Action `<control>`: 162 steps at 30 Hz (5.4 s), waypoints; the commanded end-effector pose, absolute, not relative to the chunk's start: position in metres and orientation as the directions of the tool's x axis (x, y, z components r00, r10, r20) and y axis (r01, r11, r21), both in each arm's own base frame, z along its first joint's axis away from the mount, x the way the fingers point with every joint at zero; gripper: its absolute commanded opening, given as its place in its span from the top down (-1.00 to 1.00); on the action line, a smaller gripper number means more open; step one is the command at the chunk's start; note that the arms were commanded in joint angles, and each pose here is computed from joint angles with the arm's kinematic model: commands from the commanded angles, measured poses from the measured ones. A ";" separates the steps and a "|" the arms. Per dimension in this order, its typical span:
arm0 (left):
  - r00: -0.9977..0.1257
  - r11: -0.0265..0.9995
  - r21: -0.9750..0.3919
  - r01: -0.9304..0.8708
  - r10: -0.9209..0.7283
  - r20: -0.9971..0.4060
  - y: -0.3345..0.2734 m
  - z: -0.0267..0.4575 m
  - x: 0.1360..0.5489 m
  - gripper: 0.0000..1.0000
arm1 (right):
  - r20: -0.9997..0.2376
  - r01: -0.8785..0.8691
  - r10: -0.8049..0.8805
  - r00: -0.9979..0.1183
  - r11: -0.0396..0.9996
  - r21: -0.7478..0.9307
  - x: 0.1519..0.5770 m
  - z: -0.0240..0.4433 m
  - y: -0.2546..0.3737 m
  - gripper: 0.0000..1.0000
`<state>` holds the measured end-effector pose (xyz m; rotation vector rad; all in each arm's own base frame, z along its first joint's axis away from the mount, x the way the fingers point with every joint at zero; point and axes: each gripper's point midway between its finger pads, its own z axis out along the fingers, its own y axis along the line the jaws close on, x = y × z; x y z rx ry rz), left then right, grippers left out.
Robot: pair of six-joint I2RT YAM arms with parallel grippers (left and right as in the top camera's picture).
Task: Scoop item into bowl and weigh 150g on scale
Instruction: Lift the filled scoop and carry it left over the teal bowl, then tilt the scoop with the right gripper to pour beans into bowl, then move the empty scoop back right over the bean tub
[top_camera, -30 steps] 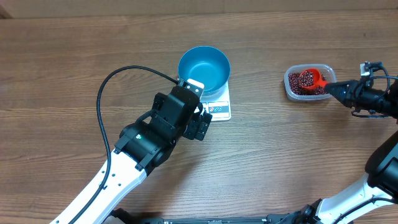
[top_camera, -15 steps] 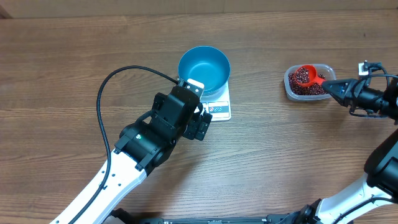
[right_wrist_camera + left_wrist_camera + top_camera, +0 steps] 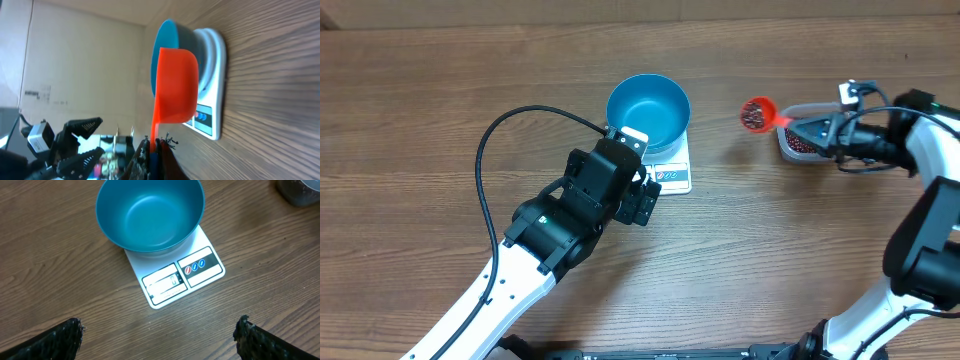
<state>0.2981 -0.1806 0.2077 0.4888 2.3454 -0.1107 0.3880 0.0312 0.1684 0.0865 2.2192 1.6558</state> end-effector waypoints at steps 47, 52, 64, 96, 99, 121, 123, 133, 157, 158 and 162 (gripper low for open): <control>-0.666 0.935 0.063 0.350 0.296 -0.685 -0.178 0.210 0.303 -0.99 | -0.865 -0.860 -0.296 -0.404 0.444 0.250 0.463 0.151 0.199 0.92; -0.666 0.935 0.063 0.350 0.296 -0.685 -0.178 0.210 0.303 -0.99 | -0.899 -0.929 -0.387 -0.204 0.368 0.052 0.463 0.151 0.199 0.93; -0.666 0.935 0.064 0.350 0.296 -0.684 -0.178 0.210 0.303 -0.99 | -0.859 -0.931 -0.510 0.028 0.300 -0.208 0.473 0.146 0.192 0.92; -0.666 0.935 0.064 0.350 0.296 -0.684 -0.178 0.210 0.303 -0.99 | -0.771 -0.755 -0.600 -0.211 0.601 -0.261 0.448 0.236 0.135 0.93; -0.666 0.935 0.063 0.350 0.296 -0.685 -0.178 0.210 0.303 -0.99 | -0.721 -0.521 -0.544 -0.428 0.801 -0.295 0.460 0.237 0.086 0.93; -0.666 0.935 0.063 0.350 0.296 -0.685 -0.178 0.210 0.303 -0.99 | -0.444 0.008 -0.240 -0.863 0.873 -0.488 0.403 0.202 -0.056 0.92; -0.666 0.935 0.063 0.350 0.296 -0.685 -0.178 0.210 0.303 -0.99 | -0.416 -0.018 -0.221 -0.882 0.899 -0.438 0.395 0.192 -0.056 0.92; -0.666 0.935 0.063 0.350 0.296 -0.685 -0.178 0.210 0.303 -0.99 | -0.390 -0.015 -0.133 -0.911 0.956 -0.292 0.388 0.168 -0.062 0.92; -0.666 0.935 0.063 0.350 0.296 -0.685 -0.178 0.210 0.303 -0.99 | -0.267 -0.019 -0.134 -0.954 0.919 -0.393 0.401 0.095 -0.083 0.92; -0.666 0.935 0.063 0.350 0.296 -0.685 -0.178 0.210 0.303 -0.99 | -0.261 -0.021 -0.133 -0.956 0.920 -0.392 0.399 0.092 -0.082 0.92; -0.666 0.935 0.064 0.350 0.296 -0.684 -0.178 0.210 0.303 -0.99 | -0.234 -0.042 -0.136 -0.963 0.930 -0.365 0.390 0.078 -0.077 0.92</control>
